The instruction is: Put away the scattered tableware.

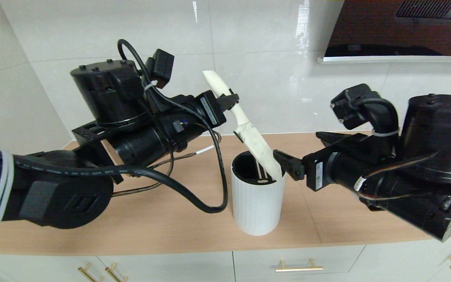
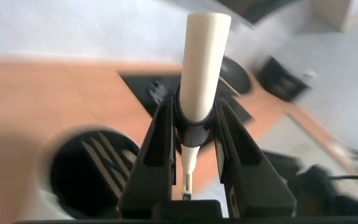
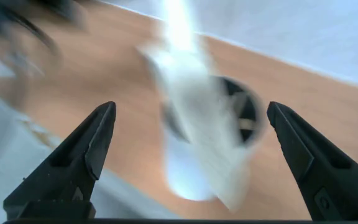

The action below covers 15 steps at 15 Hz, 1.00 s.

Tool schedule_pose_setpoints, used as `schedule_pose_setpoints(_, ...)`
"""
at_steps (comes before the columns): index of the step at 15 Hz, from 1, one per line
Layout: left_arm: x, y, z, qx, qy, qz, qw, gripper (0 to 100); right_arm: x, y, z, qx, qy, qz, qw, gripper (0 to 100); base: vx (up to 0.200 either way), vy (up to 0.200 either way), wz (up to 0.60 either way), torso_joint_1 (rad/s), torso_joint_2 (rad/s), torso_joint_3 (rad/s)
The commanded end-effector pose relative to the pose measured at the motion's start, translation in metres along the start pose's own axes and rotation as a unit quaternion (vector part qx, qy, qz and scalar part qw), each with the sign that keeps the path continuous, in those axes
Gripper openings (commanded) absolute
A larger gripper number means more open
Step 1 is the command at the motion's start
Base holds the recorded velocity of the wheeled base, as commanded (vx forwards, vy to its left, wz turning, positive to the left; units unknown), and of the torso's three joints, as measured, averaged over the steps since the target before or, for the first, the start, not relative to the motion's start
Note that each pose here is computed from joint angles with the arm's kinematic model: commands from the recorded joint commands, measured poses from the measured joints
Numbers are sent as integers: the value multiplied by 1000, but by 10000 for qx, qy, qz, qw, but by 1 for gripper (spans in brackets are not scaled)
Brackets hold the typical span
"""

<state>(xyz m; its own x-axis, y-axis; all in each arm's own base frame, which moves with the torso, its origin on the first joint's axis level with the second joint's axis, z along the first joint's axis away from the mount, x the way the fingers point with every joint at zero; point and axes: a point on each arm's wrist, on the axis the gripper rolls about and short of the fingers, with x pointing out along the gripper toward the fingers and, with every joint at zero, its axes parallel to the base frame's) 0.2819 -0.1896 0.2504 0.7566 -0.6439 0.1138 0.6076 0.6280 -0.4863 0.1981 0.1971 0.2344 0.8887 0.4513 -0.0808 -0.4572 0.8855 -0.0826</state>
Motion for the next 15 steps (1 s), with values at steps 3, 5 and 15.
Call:
schedule_pose_setpoints(3,-15,-8,42,506,-644,-295,9962,0,-10,-44,18,133,-340,-588,9976,100,0,0,0,0,0,0)
schedule_pose_setpoints(5,-7,-9,56,1188,-823,-793,9863,0,-9,-49,18,132,-320,-655,9972,100,0,0,0,0,0,0)
schedule_pose_setpoints(15,-11,8,18,2400,-582,-667,9667,0,-2,-51,11,104,-181,-716,9972,100,0,0,0,0,0,0)
